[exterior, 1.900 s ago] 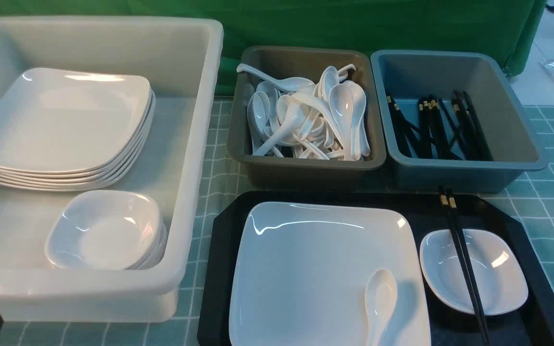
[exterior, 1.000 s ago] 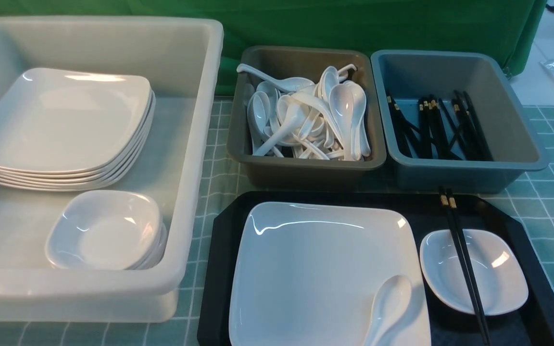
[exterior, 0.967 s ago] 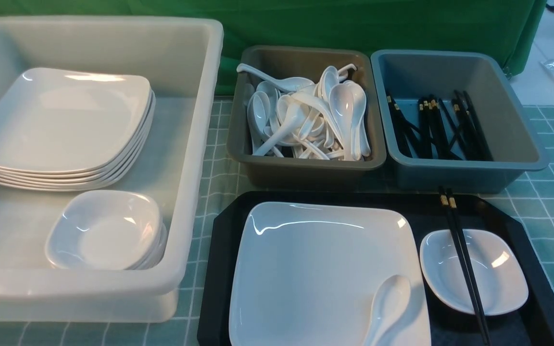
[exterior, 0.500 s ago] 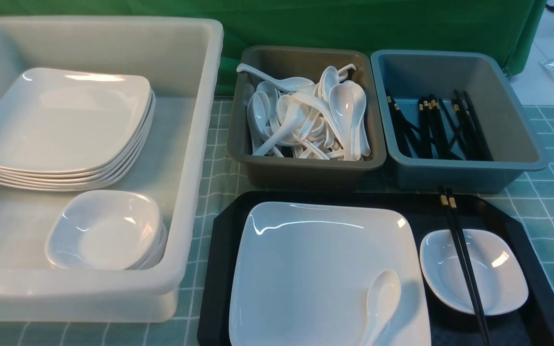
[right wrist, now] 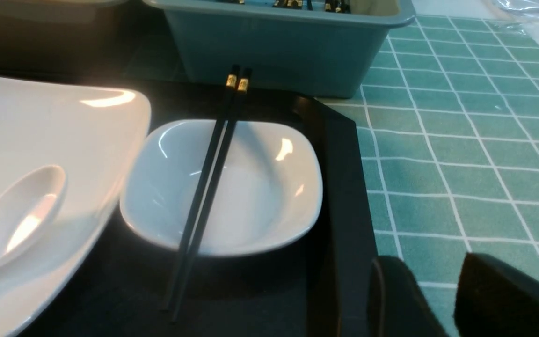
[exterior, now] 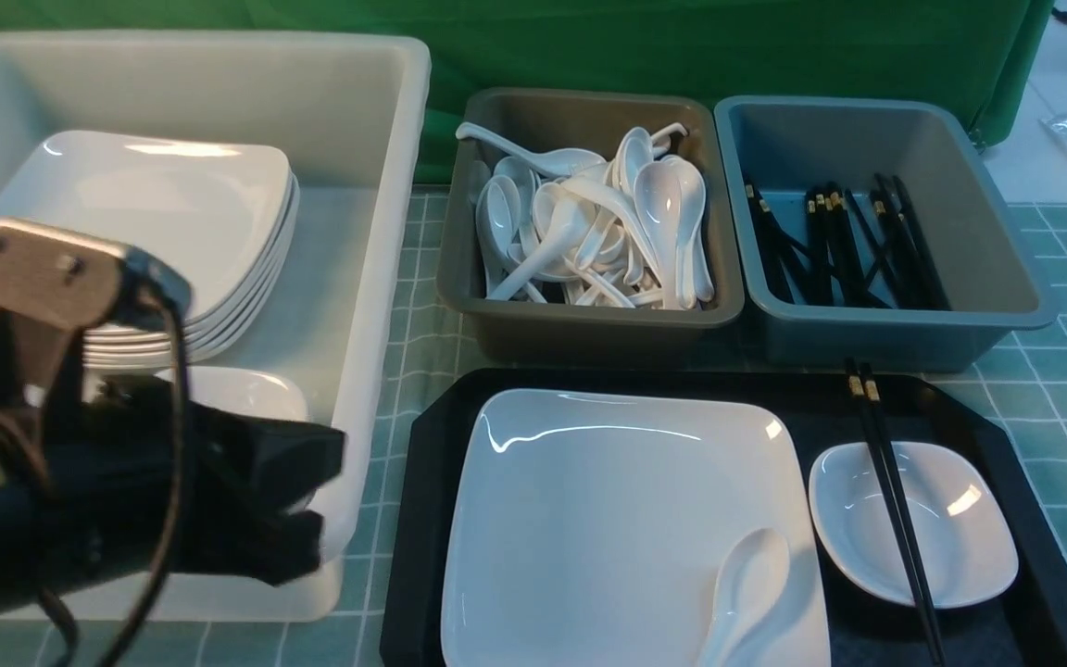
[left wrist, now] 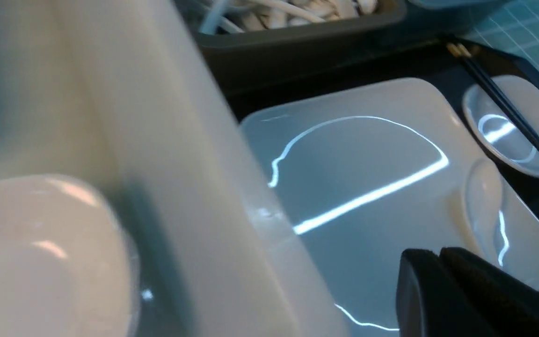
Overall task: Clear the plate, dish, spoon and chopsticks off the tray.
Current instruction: Use the right arm to grab a pair of chopsticks from the plate
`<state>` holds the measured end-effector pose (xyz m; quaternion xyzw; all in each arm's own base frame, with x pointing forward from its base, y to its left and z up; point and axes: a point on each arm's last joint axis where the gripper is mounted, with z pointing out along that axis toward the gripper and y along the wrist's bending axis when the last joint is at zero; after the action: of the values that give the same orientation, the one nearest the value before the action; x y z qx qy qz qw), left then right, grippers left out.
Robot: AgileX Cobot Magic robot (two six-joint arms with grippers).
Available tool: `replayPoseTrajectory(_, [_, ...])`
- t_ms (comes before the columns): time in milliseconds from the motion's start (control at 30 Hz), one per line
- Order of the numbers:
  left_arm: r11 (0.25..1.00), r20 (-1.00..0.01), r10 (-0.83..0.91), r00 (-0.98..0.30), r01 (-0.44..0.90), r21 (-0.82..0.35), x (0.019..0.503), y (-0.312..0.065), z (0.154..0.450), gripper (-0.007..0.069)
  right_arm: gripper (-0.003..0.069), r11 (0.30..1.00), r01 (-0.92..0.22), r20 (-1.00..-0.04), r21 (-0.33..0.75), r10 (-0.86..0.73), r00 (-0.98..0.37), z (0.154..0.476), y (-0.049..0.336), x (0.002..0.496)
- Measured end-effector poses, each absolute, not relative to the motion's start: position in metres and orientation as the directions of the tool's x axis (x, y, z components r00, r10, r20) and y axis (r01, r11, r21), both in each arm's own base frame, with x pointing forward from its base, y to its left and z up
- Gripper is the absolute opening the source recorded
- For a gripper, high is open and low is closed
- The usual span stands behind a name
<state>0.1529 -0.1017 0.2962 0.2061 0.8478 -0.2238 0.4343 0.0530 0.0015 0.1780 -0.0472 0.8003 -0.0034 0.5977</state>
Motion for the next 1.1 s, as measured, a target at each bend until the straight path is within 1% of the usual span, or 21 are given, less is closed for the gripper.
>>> replayPoseTrajectory(33, [0.792,-0.834,0.182,-0.520,0.581,-0.189,0.151,-0.110,0.295,0.0017,0.0241,0.998,-0.066,-0.967,0.004,-0.013,-0.254,0.181,0.003,0.054])
replayPoseTrajectory(67, [0.789,-0.836,0.184,-0.517,0.585,-0.188,0.151,-0.111,0.296,0.0017,0.0241,0.998,-0.065,-0.969,0.022,0.005,-0.249,0.181,0.003,0.054])
replayPoseTrajectory(100, [0.771,-0.845,0.195,-0.499,0.610,-0.182,0.149,-0.116,0.296,0.0017,0.0241,0.982,-0.121,-0.970,0.148,0.120,-0.213,0.186,0.005,0.055])
replayPoseTrajectory(133, [0.760,-0.852,0.199,-0.484,0.625,-0.178,0.147,-0.120,0.297,0.0017,0.0241,0.956,-0.056,-0.946,0.289,0.276,-0.172,0.190,0.006,0.055])
replayPoseTrajectory(200, [0.750,-0.859,0.201,-0.470,0.638,-0.174,0.145,-0.123,0.298,0.0017,0.0241,0.900,-0.062,-0.899,0.431,0.422,-0.120,0.197,0.007,0.056])
replayPoseTrajectory(267, [0.745,-0.861,0.204,-0.467,0.645,-0.173,0.145,-0.124,0.298,0.0017,0.0237,0.852,-0.082,-0.856,0.517,0.514,-0.064,0.203,0.006,0.056])
replayPoseTrajectory(333, [0.744,-0.861,0.205,-0.466,0.645,-0.172,0.144,-0.124,0.298,0.0017,0.0218,0.831,-0.082,-0.835,0.550,0.545,-0.072,0.205,0.007,0.056])
replayPoseTrajectory(400, [0.744,-0.860,0.206,-0.467,0.646,-0.172,0.144,-0.124,0.298,0.0017,0.0200,0.833,-0.068,-0.832,0.549,0.537,-0.138,0.214,0.008,0.056])
replayPoseTrajectory(467, [0.743,-0.860,0.207,-0.467,0.646,-0.172,0.144,-0.124,0.298,0.0017,0.0196,0.852,-0.065,-0.845,0.519,0.499,-0.193,0.227,0.010,0.057])
replayPoseTrajectory(500, [0.741,-0.859,0.214,-0.466,0.650,-0.168,0.144,-0.124,0.298,0.0017,0.0195,0.877,-0.071,-0.860,0.475,0.446,-0.247,0.240,0.012,0.059])
replayPoseTrajectory(533, [0.735,-0.858,0.226,-0.462,0.658,-0.161,0.144,-0.124,0.299,0.0017,0.0197,0.917,-0.097,-0.877,0.388,0.334,-0.346,0.262,0.017,0.067])
replayPoseTrajectory(567, [0.733,-0.858,0.230,-0.459,0.662,-0.157,0.144,-0.125,0.300,0.0017,0.0199,0.933,-0.110,-0.875,0.344,0.276,-0.398,0.272,0.019,0.072])
replayPoseTrajectory(600, [0.729,-0.860,0.236,-0.452,0.667,-0.151,0.144,-0.125,0.302,0.0017,0.0200,0.947,-0.133,-0.855,0.294,0.198,-0.480,0.286,0.024,0.083])
replayPoseTrajectory(633, [0.726,-0.861,0.242,-0.448,0.672,-0.146,0.143,-0.125,0.304,0.0017,0.0207,0.954,-0.154,-0.836,0.255,0.138,-0.531,0.294,0.029,0.094])
replayPoseTrajectory(667, [0.723,-0.861,0.246,-0.445,0.676,-0.143,0.143,-0.125,0.304,0.0017,0.0211,0.957,-0.162,-0.822,0.242,0.114,-0.558,0.297,0.030,0.096])
replayPoseTrajectory(733, [0.710,-0.853,0.267,-0.448,0.690,-0.140,0.142,-0.126,0.307,0.0017,0.0253,0.963,-0.189,-0.689,0.193,-0.004,-0.725,0.306,0.044,0.133])
replayPoseTrajectory(767, [0.709,-0.853,0.269,-0.448,0.691,-0.140,0.141,-0.126,0.307,0.0017,0.0253,0.963,-0.191,-0.679,0.189,-0.012,-0.734,0.306,0.045,0.135])
replayPoseTrajectory(800, [0.698,-0.842,0.284,-0.458,0.701,-0.146,0.138,-0.125,0.308,0.0017,0.0280,0.965,-0.201,-0.594,0.170,-0.062,-0.802,0.302,0.053,0.156])
replayPoseTrajectory(900, [0.684,-0.849,0.282,-0.446,0.714,-0.149,0.128,-0.120,0.314,0.0017,0.0336,0.966,-0.222,-0.453,0.134,-0.139,-0.881,0.277,0.065,0.195])
replayPoseTrajectory(933, [0.683,-0.851,0.280,-0.444,0.715,-0.148,0.128,-0.120,0.314,0.0017,0.0343,0.966,-0.225,-0.441,0.131,-0.146,-0.886,0.274,0.067,0.200])
replayPoseTrajectory(1100, [0.675,-0.895,0.233,-0.380,0.726,-0.132,0.113,-0.109,0.330,0.0017,0.0417,0.968,-0.225,-0.346,0.108,-0.176,-0.922,0.233,0.078,0.242])
